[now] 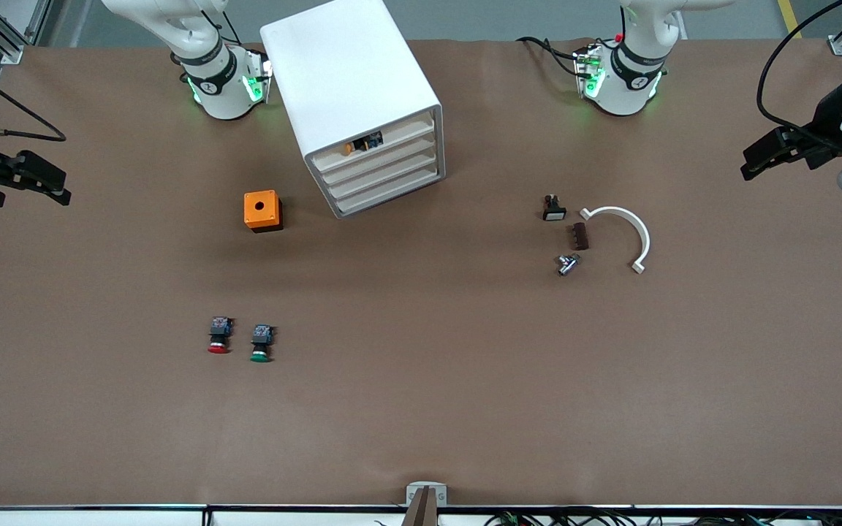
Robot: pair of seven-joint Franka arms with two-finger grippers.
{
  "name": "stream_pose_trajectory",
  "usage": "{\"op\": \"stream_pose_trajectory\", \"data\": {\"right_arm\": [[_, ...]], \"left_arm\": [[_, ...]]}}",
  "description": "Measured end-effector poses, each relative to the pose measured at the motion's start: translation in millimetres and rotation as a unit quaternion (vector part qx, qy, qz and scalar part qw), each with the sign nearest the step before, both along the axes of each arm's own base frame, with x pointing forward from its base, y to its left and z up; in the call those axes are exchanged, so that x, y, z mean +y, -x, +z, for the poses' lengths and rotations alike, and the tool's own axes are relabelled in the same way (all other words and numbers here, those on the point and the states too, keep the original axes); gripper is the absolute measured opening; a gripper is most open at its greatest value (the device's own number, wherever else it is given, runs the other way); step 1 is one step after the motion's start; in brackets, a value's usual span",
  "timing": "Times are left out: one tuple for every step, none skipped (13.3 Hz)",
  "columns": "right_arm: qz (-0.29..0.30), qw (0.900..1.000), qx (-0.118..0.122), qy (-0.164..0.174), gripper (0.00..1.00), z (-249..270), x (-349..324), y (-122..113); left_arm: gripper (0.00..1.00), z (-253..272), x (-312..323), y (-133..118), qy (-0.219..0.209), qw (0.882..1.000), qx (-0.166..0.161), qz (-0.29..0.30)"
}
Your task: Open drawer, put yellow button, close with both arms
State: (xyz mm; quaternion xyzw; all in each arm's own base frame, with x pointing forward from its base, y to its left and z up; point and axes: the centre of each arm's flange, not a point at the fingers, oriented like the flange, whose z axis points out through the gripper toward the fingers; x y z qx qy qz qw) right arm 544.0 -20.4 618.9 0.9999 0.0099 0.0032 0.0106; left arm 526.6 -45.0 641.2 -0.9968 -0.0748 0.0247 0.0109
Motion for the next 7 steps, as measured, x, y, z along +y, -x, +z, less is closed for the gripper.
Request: {"op": "stream_pose_trajectory", "data": {"right_arm": [[-0.004, 1.0, 0.0, 0.0, 1.0, 0.0, 0.1, 0.0], [-0.004, 1.0, 0.0, 0.0, 1.0, -0.1, 0.0, 0.1], [-0.004, 1.0, 0.0, 0.0, 1.0, -0.1, -0.2, 0.1], [-0.004, 1.0, 0.0, 0.0, 1.0, 0.0, -0.2, 0.1], [-0.004, 1.0, 0.0, 0.0, 1.0, 0.1, -0.1, 0.1], [-0.004, 1.0, 0.0, 0.0, 1.0, 0.0, 0.2, 0.1], [-0.004, 1.0, 0.0, 0.0, 1.0, 0.1, 0.5, 0.1]], "left_arm": [[1.0, 0.8, -0.1, 0.0, -0.001, 1.0, -0.001, 0.0], [1.0, 2.2, -0.1, -0.1, 0.0, 1.0, -0.002, 0.0], [1.0, 4.6, -0.1, -0.1, 0.0, 1.0, -0.005, -0.001], [1.0, 6.4, -0.2, -0.2, 0.0, 1.0, -0.007, -0.001], [1.0, 7.4, -0.3, -0.3, 0.0, 1.0, -0.008, -0.001], [1.0, 7.7, -0.3, -0.4, 0.0, 1.0, -0.008, -0.001], [1.0, 7.8, -0.4, -0.6, 0.0, 1.0, -0.009, -0.001]]}}
